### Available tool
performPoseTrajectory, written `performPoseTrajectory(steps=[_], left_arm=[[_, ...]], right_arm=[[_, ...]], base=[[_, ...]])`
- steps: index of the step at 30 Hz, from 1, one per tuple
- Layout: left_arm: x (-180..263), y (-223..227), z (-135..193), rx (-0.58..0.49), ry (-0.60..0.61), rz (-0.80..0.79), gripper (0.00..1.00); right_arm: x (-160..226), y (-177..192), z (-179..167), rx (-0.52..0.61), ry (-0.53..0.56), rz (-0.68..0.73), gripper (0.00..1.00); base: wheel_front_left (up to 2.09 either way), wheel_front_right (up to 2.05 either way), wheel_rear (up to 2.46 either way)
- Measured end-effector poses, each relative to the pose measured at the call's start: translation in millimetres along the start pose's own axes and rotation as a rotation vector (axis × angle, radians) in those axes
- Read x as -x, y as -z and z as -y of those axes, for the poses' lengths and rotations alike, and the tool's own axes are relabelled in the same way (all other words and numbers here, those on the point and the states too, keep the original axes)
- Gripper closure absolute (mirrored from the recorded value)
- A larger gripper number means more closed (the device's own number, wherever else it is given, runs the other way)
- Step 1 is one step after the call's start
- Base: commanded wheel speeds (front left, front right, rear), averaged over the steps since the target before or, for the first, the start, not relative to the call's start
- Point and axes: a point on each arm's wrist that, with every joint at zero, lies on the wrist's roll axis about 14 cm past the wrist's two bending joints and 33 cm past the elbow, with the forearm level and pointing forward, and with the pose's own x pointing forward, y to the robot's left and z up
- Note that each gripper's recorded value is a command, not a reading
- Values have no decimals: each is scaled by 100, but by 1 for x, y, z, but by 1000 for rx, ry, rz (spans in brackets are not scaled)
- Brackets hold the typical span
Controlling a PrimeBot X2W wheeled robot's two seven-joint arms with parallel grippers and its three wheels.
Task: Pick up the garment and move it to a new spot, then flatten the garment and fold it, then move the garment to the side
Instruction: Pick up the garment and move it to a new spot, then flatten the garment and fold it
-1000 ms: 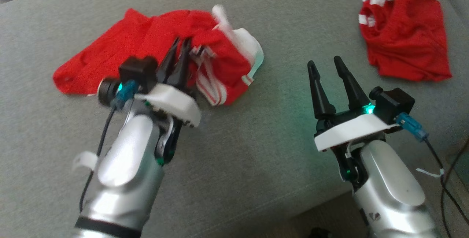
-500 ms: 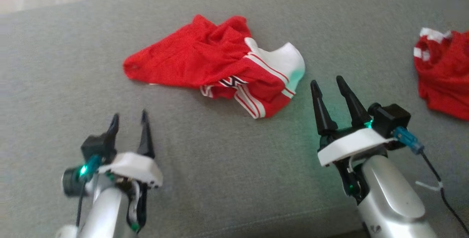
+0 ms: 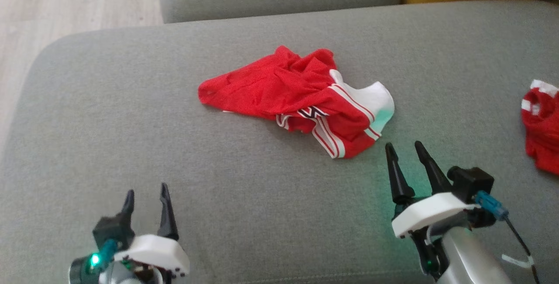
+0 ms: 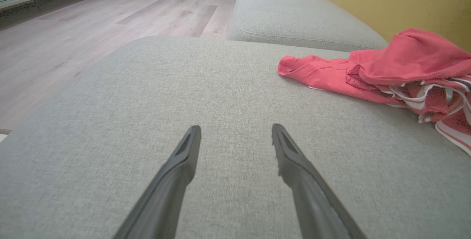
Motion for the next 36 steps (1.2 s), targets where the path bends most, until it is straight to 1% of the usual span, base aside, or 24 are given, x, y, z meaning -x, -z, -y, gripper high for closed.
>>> performPoseTrajectory(steps=[5, 9, 12, 14, 18, 20, 23, 26, 28, 33, 34, 35, 36], left_arm=[[14, 5, -4, -7, -11, -8, 0], [13, 7, -4, -9, -17, -16, 0], [11, 13, 1, -8, -3, -35, 0], [6, 14, 4, -3, 3, -41, 0], [-8, 11, 13, -3, 28, -35, 0], [-14, 12, 15, -5, 37, -38, 0], [-20, 17, 15, -6, 35, -54, 0], [-24, 24, 13, -8, 32, -76, 0], [-28, 28, 7, -3, 12, -86, 0], [-33, 32, -1, -7, -9, -98, 0], [-33, 33, -1, -8, -11, -101, 0], [-32, 34, -2, -9, -12, -104, 0], [-32, 34, -2, -9, -13, -106, 0]], right_arm=[[0, 1, -4, -4, -7, -3, 0], [-3, 6, -2, 2, -6, -17, 0], [-9, 11, 2, 27, 1, -38, 0], [-19, 9, 6, 54, 4, -39, 0], [-53, -10, 12, 111, 5, -9, 0], [-70, -17, 17, 120, 14, 0, 0], [-92, -18, 30, 129, 42, -15, 0], [-108, -6, 44, 143, 66, -64, 0], [-119, 13, 51, 157, 75, -135, 0], [-130, 50, 52, 182, 59, -272, 0], [-132, 53, 50, 187, 52, -284, 8], [-135, 53, 50, 190, 49, -287, 58], [-138, 52, 49, 193, 45, -286, 100]], base=[[0, 0, 0], [0, 0, 0], [0, 0, 0], [0, 0, 0], [0, 0, 0], [0, 0, 0], [0, 0, 0], [0, 0, 0], [0, 0, 0], [0, 0, 0], [0, 0, 0], [0, 0, 0], [0, 0, 0]])
